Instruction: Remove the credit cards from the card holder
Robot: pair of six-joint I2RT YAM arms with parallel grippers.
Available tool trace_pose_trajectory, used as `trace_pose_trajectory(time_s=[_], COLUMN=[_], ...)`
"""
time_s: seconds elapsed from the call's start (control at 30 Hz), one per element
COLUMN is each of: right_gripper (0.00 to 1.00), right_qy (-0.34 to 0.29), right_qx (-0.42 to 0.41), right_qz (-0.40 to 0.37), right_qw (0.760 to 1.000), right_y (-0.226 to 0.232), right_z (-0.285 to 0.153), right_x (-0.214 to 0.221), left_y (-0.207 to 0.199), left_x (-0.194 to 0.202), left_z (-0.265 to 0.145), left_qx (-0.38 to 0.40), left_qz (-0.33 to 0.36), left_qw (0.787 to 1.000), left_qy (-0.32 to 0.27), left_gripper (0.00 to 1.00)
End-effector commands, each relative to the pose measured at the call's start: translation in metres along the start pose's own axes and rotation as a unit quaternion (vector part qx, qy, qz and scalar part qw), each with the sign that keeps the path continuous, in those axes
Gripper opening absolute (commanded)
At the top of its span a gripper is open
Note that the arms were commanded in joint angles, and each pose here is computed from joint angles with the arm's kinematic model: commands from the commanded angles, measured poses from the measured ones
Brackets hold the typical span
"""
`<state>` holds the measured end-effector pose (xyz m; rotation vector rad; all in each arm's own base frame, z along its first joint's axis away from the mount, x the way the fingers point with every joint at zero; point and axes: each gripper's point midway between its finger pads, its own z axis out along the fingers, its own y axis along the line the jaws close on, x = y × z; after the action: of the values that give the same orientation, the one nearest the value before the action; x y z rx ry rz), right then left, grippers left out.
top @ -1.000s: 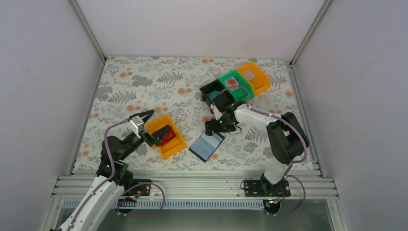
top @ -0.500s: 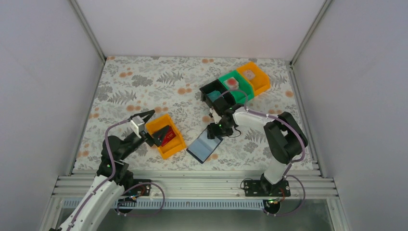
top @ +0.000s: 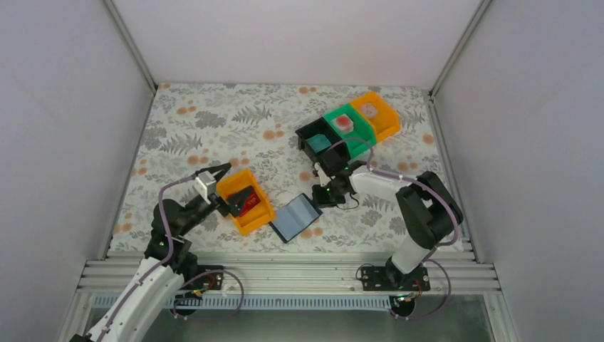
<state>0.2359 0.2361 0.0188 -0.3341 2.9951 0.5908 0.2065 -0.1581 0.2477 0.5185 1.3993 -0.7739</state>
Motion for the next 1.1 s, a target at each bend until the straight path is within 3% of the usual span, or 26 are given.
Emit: trace_pose_trajectory(time_s=[0.0,0.3,0.7,0.83,0.97,1.07], right_gripper=[0.04,0.04,0.04,0.04,0.04,0.04], right_qy=[-0.030,-0.111,-0.156,-0.150,-0.139,-0.134], right_qx=[-0.031,-0.062,-0.117,-0.109,-0.131,-0.134], right_qz=[-0.008,-0.069,-0.155,-0.160,-0.166,-0.168], right_qw=[0.999,0.989,0.969,0.969,0.967,0.967], right_y=[0.014,0.035,0.070,0.068,0.075,0.076], right_z=[-0.018,-0.064,-0.110,-0.107,-0.105,-0.104], right_x=[0.000,-0.016,-0.021,-0.023,-0.020,-0.020], left_y=[-0.005,-0.026,-0.044,-0.057,-0.057,-0.073], left_x=[-0.001,0.011,0.051,0.053,0.052,0.078], left_z=[0.001,0.004,0.020,0.029,0.043,0.041], left_qx=[0.017,0.083,0.137,0.185,0.223,0.288], left_qz=[0.013,-0.002,-0.052,0.036,0.163,0.250], left_qw=[1.000,0.996,0.985,0.974,0.946,0.907], left_qy=[-0.006,0.015,0.090,0.126,0.169,0.179], left_gripper=[1.00,1.00,0.90,0.90,0.96,0.97])
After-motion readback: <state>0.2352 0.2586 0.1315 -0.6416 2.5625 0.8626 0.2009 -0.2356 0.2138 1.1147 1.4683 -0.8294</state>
